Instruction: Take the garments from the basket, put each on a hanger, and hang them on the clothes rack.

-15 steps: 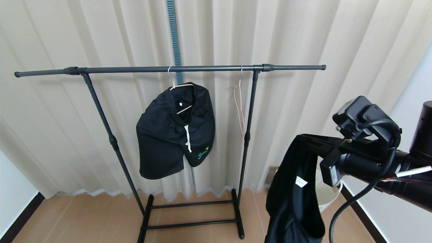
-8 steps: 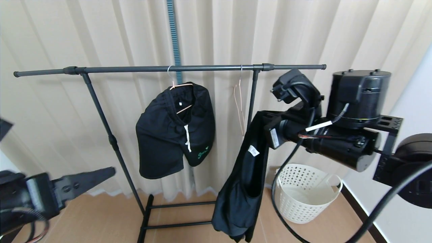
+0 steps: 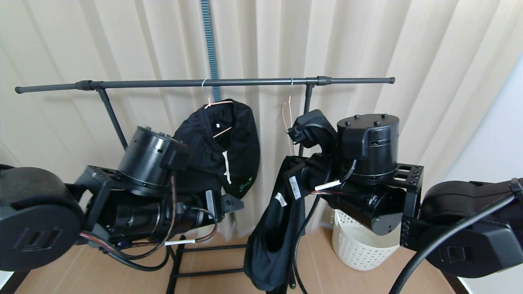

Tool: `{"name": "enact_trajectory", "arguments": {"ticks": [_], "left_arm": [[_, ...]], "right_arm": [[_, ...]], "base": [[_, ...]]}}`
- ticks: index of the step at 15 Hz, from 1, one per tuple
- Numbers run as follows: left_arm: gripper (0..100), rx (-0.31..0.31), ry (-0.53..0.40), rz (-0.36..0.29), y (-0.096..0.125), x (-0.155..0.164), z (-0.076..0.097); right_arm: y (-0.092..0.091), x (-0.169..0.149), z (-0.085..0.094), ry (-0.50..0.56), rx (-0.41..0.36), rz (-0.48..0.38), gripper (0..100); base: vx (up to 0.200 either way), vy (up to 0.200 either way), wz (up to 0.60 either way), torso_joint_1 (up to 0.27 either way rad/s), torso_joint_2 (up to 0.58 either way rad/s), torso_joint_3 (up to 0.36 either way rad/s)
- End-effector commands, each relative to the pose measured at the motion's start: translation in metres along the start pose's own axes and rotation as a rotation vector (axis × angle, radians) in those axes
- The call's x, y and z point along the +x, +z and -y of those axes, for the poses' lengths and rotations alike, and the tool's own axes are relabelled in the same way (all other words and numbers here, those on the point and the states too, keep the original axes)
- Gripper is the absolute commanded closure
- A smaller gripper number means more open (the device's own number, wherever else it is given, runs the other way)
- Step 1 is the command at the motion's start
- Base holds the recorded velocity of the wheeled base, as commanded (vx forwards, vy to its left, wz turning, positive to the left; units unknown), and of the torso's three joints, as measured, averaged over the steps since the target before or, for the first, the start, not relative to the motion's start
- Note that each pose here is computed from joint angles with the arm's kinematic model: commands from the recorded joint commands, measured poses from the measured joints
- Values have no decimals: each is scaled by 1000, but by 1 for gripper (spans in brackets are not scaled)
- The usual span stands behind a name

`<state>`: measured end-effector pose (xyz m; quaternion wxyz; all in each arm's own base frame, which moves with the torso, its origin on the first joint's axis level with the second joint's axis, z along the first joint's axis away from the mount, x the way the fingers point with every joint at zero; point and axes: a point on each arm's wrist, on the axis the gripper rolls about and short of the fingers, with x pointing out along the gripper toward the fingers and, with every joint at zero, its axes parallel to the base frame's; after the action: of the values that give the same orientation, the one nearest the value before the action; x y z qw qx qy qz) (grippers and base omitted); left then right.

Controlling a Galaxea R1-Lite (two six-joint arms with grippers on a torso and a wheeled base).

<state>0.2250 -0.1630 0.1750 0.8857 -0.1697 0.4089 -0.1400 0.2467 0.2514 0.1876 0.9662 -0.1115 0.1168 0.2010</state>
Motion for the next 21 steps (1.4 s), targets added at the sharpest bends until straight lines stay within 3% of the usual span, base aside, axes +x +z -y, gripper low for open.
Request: {"name": "enact_trajectory", "arguments": {"ticks": [1,5,10,15,19,21], "left_arm": [[0,21,39,-70,-12,31,3],[0,53,75,-73,-25,42,8],[0,96,8,-55,-42,43,19],[0,103,6,-56,-44,48,23],[0,101,71,29,-46,64,22],[0,103,84,37,-47,67,23]], "right_arm": [[-5,4,-8,-6,-9,-12,100],[-5,4,-13,2,-4,-10,100],[-5,4,-13,1,0,-9,100],[-3,1,-20,18,18,30,100],[3,-10,-28,51,45,51,100],[5,-15,-30,63,55,60,100]], "base": [[0,0,0,0,0,0],[0,0,0,0,0,0],[0,0,0,0,0,0],[0,0,0,0,0,0],[0,0,0,0,0,0],[0,0,0,0,0,0]]}}
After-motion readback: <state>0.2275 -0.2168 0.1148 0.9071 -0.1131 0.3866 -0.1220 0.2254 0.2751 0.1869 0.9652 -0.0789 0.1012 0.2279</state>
